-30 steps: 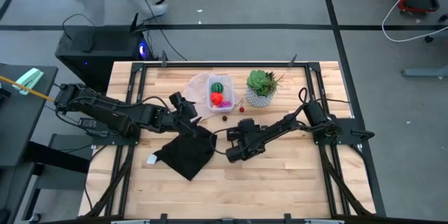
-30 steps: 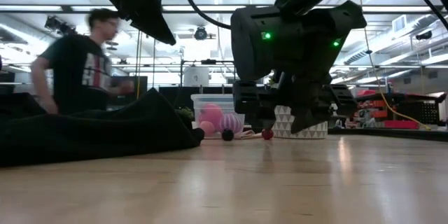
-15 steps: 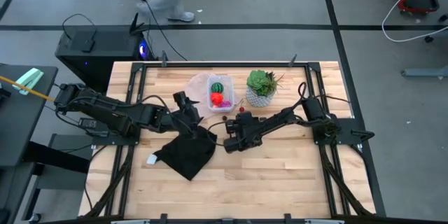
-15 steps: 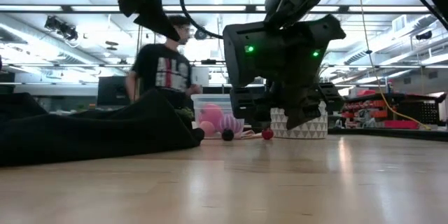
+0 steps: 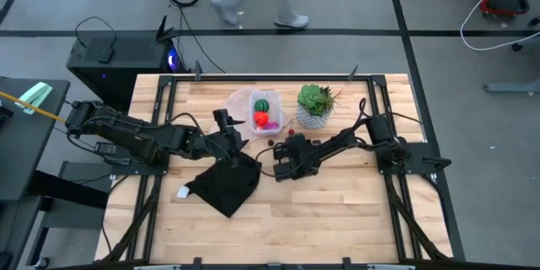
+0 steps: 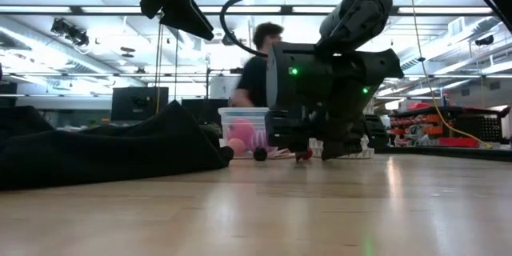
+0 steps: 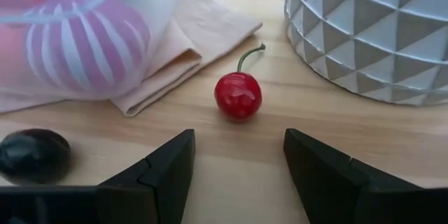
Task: Pick and placing Produce into tupperware
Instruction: Put the cherry into the transparent bin
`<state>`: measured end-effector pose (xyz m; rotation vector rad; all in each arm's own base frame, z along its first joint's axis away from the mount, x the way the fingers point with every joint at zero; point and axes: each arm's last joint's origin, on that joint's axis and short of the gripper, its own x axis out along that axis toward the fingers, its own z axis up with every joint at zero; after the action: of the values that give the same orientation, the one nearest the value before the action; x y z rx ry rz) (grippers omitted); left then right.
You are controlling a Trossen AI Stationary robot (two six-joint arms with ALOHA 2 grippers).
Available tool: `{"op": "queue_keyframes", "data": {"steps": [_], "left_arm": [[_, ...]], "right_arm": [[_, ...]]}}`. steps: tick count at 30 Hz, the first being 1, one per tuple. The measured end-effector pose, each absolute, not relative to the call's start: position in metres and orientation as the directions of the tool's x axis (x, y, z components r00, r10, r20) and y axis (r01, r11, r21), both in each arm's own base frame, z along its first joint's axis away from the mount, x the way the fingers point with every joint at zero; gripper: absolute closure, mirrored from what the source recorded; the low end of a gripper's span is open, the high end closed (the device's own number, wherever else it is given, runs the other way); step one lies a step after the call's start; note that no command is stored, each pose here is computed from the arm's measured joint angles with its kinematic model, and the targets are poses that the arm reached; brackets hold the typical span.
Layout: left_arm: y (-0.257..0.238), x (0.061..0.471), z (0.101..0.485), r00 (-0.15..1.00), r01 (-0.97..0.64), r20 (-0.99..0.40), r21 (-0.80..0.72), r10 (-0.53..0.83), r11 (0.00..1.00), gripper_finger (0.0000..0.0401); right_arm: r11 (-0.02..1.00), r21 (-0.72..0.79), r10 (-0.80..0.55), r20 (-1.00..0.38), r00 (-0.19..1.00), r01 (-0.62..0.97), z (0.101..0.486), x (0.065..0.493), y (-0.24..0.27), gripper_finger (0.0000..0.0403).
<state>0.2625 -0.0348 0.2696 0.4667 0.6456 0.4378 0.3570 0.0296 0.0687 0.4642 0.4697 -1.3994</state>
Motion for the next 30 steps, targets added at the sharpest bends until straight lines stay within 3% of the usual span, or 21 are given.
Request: {"op": "queue_keyframes", "data": {"steps": [30], "left_arm": [[-0.036, 0.264, 0.272, 0.731, -0.245, -0.446, 0.535, 0.516, 0.809, 0.0099]], "right_arm": [[0.127, -0.011, -0.824, -0.557, 0.099, 0.992, 0.069, 0.363, 0.011, 0.0186]]}}
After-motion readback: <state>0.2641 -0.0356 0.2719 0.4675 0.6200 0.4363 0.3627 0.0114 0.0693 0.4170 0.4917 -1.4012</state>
